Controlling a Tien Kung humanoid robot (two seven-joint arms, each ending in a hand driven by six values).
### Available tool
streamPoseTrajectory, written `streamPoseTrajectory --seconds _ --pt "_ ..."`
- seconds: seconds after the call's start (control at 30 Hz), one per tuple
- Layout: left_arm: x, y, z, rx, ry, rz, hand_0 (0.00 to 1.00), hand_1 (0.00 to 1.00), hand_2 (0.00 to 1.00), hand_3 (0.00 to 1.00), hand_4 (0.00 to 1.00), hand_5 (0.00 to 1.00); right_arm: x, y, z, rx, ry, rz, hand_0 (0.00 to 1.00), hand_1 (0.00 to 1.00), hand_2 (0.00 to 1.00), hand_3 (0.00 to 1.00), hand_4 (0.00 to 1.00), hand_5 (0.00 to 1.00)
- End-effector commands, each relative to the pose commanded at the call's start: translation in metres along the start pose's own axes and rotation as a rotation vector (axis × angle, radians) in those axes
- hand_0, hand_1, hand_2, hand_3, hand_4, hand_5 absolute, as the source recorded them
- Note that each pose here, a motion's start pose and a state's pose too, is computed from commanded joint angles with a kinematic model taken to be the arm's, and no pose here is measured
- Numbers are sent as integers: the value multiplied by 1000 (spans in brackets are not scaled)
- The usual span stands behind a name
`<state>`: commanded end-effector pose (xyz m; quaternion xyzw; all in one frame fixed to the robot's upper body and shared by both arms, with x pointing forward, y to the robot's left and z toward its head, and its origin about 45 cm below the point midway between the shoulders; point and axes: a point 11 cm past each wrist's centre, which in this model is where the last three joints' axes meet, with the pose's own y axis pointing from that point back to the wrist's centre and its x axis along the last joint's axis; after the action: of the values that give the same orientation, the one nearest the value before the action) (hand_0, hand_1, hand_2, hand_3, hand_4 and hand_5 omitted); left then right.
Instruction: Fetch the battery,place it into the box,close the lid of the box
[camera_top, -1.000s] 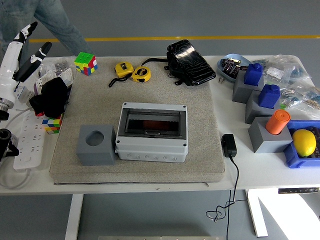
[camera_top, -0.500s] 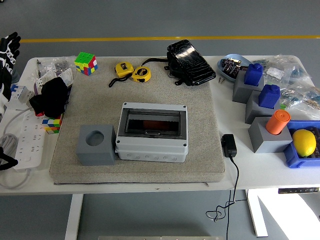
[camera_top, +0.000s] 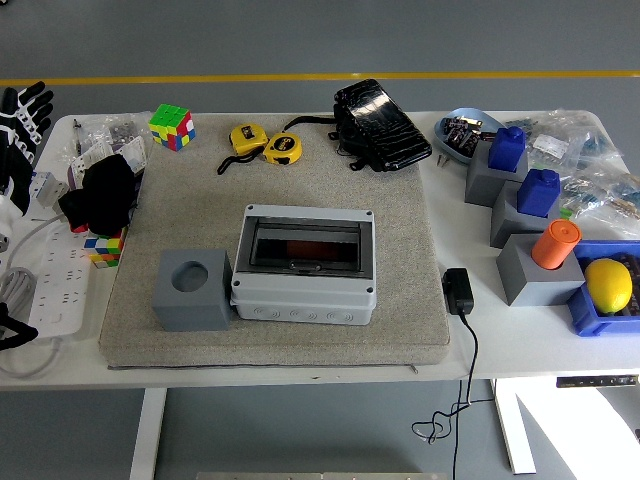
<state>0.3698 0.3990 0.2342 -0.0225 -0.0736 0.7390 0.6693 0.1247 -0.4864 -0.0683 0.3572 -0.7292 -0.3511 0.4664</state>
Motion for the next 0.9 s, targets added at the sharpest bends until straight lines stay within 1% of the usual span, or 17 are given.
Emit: streamPoseTrajectory --seconds 0.2,0.4,0.63,0.9 --pt "2 0 1 -1 0 8 935 934 883 881 998 998 -1 0 0 0 -2 -2 841 786 765 823 998 998" --pt "1 1 -1 0 9 7 937 933 884 880 998 998 -1 0 1 -1 -3 -1 840 786 765 823 998 998" --pt "-1 0 2 -12 22 6 937 930 885 879 998 998 -3 0 -1 2 -5 -5 841 786 765 823 998 998" --pt "0 0 2 -12 25 11 936 928 884 878 998 998 -2 0 0 0 -6 -4 841 786 765 823 998 998"
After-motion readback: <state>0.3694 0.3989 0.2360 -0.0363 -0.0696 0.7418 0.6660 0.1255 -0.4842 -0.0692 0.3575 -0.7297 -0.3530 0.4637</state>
